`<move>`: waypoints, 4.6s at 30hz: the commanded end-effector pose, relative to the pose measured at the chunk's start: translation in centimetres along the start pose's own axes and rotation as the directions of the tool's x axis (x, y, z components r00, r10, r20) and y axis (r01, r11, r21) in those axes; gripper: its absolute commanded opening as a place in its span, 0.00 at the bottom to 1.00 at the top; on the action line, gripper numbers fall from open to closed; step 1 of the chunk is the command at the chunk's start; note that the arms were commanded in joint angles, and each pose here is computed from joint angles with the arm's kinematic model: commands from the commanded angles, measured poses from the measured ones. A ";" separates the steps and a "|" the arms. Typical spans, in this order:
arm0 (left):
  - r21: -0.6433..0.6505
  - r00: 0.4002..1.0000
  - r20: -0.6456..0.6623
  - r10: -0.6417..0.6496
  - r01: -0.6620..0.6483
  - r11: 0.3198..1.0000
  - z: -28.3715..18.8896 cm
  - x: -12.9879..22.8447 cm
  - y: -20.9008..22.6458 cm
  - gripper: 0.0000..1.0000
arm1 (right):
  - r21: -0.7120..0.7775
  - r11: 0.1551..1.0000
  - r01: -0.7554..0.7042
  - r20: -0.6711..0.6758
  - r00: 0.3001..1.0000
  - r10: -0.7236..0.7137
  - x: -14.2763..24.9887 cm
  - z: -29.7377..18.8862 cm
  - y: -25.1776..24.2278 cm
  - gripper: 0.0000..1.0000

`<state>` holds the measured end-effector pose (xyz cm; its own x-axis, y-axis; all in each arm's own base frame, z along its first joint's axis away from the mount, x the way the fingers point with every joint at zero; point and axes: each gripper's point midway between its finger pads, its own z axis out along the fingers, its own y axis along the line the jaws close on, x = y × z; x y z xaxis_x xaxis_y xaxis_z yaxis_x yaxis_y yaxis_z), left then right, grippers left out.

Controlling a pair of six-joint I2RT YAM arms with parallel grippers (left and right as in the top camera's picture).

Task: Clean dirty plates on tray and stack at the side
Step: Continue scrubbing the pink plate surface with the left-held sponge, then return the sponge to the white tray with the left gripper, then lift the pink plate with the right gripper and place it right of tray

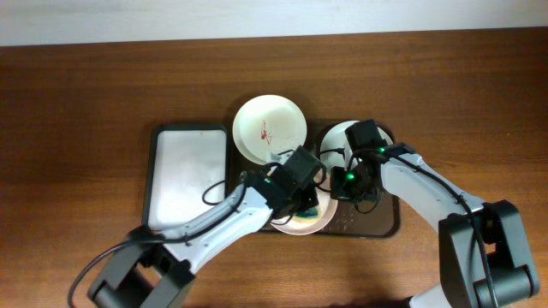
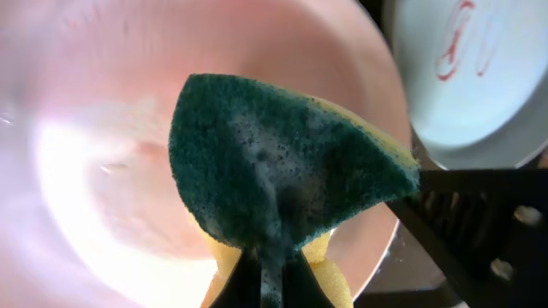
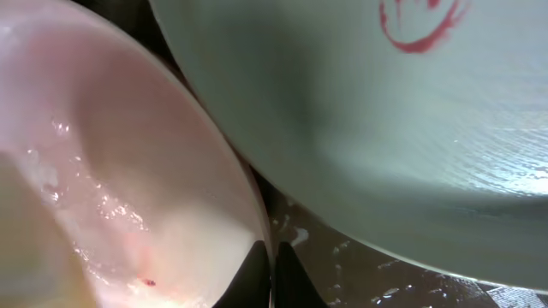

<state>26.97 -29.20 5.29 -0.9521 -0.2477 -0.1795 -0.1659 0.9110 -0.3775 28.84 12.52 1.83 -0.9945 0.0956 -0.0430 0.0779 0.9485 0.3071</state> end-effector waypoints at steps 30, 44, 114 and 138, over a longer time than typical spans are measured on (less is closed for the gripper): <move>-0.186 0.991 -0.089 0.097 -0.112 0.976 2.4 0.5 5.2 0.00 | 0.019 1.000 -0.003 0.004 1.000 0.003 0.2 -0.3 -0.3 0.04; 0.119 0.882 -0.091 0.463 -0.452 0.884 2.2 1.8 -0.9 0.00 | 0.021 1.000 -0.005 0.000 1.000 0.005 0.4 -0.3 -0.3 0.04; -0.257 0.977 0.123 0.172 -0.136 0.957 -8.9 -13.4 18.1 0.00 | 0.009 0.998 0.069 -0.020 0.997 -0.069 0.2 1.1 1.1 0.04; -0.362 0.990 -0.047 0.129 -0.138 0.922 -2.2 -12.0 22.0 0.00 | 0.619 0.784 0.053 0.450 0.793 -0.410 -5.4 -13.8 -0.1 0.04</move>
<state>34.29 -5.97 2.22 -0.9739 -0.1022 -0.2025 -0.1010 0.9948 -0.0163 31.97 7.99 11.28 -0.8704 -0.1127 -0.4794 -0.0095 0.9771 -0.2124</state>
